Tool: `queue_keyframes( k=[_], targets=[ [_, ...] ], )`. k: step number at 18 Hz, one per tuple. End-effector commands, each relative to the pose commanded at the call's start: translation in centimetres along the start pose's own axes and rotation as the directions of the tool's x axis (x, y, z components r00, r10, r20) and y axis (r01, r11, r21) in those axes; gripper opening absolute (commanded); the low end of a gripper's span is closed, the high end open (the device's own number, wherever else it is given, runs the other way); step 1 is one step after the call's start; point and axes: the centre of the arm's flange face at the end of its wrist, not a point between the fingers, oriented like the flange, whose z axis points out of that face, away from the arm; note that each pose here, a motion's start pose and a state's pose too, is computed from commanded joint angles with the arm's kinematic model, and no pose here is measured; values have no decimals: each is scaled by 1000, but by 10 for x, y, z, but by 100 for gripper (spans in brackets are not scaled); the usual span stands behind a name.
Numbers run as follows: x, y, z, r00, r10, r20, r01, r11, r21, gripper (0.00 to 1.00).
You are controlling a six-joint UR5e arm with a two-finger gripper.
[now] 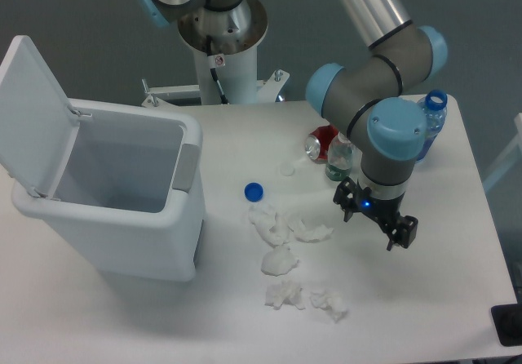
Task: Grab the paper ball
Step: 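Move the gripper over the crumpled white paper balls beside the bin, then lower the open gripper onto a white paper ball near the blue cap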
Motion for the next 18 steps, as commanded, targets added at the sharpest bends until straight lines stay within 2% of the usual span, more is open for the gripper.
queue_keyframes(
  k=[4, 8, 13, 18],
  targets=[
    [25, -13, 12, 999, 13, -41, -13, 1000, 5, 100],
    [49, -49, 22, 992, -115, -61, 114, 993, -10, 100],
    [64, -70, 26, 980, -189, -70, 188, 982, -18, 100],
    [79, -87, 50, 980, -186, -68, 180, 980, -78, 99]
  ],
)
